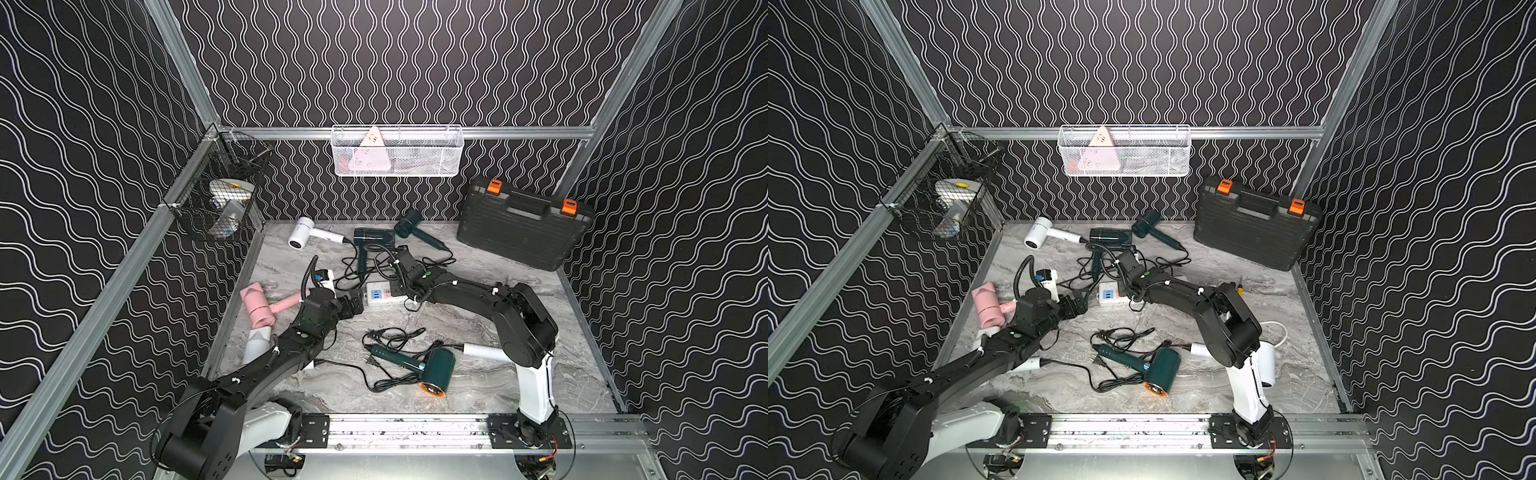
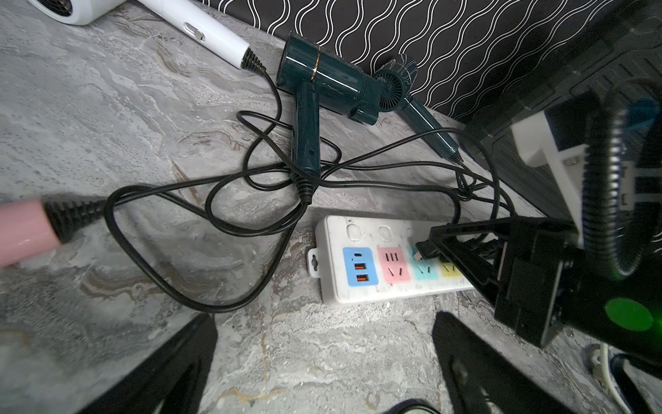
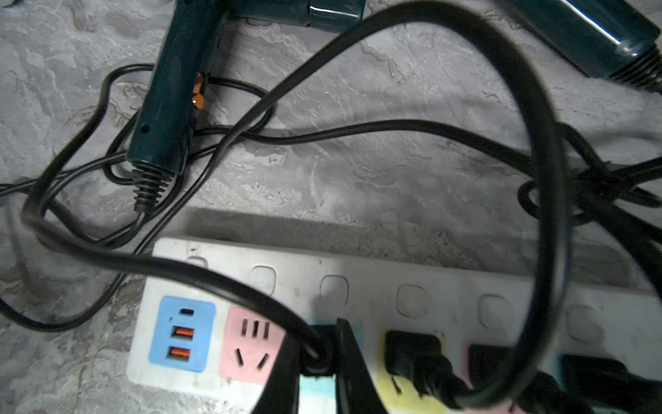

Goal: Charge the blow dryers
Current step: Insert the plug into the socket.

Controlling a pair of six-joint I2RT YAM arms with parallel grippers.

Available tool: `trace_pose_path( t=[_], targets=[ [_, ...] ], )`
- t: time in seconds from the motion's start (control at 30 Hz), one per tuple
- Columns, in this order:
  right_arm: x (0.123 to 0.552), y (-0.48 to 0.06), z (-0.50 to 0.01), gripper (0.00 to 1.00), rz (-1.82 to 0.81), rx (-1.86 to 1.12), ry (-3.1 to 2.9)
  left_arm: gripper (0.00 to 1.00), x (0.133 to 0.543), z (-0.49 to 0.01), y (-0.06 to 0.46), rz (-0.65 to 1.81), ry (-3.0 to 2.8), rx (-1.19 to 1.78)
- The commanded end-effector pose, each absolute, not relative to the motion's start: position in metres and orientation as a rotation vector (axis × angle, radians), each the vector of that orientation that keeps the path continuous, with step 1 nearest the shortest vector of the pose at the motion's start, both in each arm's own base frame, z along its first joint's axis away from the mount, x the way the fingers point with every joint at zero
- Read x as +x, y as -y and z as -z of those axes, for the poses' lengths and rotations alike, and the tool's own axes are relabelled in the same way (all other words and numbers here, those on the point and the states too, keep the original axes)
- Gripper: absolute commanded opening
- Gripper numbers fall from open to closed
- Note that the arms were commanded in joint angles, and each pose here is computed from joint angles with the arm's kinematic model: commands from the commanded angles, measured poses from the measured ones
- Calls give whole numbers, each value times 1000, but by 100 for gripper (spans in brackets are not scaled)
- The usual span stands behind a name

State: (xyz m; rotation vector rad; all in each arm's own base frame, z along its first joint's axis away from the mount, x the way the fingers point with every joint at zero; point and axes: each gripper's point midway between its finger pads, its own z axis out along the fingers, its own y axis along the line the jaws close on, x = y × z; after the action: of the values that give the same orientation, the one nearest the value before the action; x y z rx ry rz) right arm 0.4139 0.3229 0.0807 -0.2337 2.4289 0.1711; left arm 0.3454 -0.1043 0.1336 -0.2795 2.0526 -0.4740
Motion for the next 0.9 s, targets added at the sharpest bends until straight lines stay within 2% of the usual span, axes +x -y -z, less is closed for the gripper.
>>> trace_pose_path(
  t=[0.0,0.87],
  targets=[
    [408,-314,-76,0,-119,-254,-2453,99,346,-137,103,466,-2038,-279],
    [416,-311,-81,0,-68,-272,-2399,99,346,-138,102,463,-2031,-278]
  ],
)
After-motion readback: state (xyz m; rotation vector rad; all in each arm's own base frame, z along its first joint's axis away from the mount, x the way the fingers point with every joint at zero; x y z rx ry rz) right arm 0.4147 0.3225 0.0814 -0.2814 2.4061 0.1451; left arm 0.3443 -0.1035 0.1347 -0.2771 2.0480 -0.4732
